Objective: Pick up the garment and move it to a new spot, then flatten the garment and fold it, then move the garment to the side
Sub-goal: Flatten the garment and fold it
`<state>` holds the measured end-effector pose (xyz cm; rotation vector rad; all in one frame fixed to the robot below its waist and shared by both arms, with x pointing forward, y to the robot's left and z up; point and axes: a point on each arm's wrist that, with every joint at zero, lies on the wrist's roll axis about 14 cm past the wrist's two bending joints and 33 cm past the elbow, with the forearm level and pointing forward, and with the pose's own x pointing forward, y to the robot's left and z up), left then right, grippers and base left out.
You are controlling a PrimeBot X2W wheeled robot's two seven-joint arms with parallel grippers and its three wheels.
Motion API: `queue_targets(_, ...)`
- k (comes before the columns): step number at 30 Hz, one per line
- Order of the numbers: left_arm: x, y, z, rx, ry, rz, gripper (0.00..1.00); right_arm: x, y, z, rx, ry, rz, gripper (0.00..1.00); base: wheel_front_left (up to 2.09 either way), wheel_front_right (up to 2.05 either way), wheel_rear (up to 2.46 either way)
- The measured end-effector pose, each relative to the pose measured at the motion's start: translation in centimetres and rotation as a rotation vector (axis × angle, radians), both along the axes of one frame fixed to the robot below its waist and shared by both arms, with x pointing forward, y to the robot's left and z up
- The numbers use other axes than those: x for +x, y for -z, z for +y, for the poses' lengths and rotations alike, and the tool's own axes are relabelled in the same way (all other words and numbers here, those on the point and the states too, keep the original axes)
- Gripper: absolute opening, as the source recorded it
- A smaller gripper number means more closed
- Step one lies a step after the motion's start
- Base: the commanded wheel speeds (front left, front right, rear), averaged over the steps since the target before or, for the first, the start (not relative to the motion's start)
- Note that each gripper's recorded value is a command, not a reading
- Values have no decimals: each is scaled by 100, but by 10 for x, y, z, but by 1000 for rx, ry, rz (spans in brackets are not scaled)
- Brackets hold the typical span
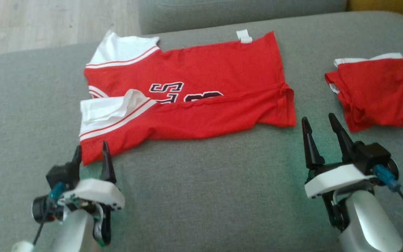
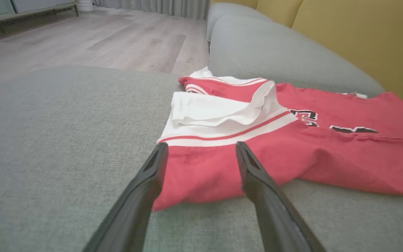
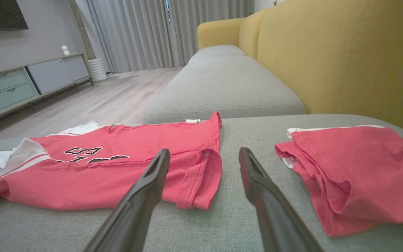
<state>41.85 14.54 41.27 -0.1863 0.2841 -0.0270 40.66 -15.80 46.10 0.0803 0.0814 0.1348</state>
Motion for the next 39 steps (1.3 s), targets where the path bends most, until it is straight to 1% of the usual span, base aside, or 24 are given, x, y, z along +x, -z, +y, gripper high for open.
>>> queue_targets(3,11,12,4,28,-8,61,100,4,-1,-1,-1,3,-3,100,0,0,0)
queue_targets(6,17,29,17,60,-51,122,100,10,-5,-5,7,15,-15,100,0,0,0)
queue_targets(10,17,41,21,73,-62,169,100,9,-1,-7,11,23,-5,100,0,0,0)
queue_targets(12,14,49,20,77,-53,204,100,9,0,-9,10,26,0,100,0,0,0)
queue_targets(19,18,59,5,73,51,296,100,9,2,-9,18,31,3,100,0,0,0)
queue_targets(20,19,59,4,70,61,307,17,10,1,-9,18,30,1,100,0,0,0)
queue_targets(21,19,59,4,67,68,314,0,11,0,-9,18,28,-2,100,0,0,0)
queue_targets(24,22,57,5,65,68,308,0,17,-3,-6,16,19,-3,100,0,0,0)
queue_targets(28,26,47,9,52,41,242,0,22,2,-3,1,8,32,100,0,0,0)
queue_targets(34,45,5,13,41,21,24,0,27,29,-9,2,26,180,100,0,0,0)
queue_targets(39,51,-15,10,48,41,-61,0,34,49,-1,57,15,298,100,0,0,0)
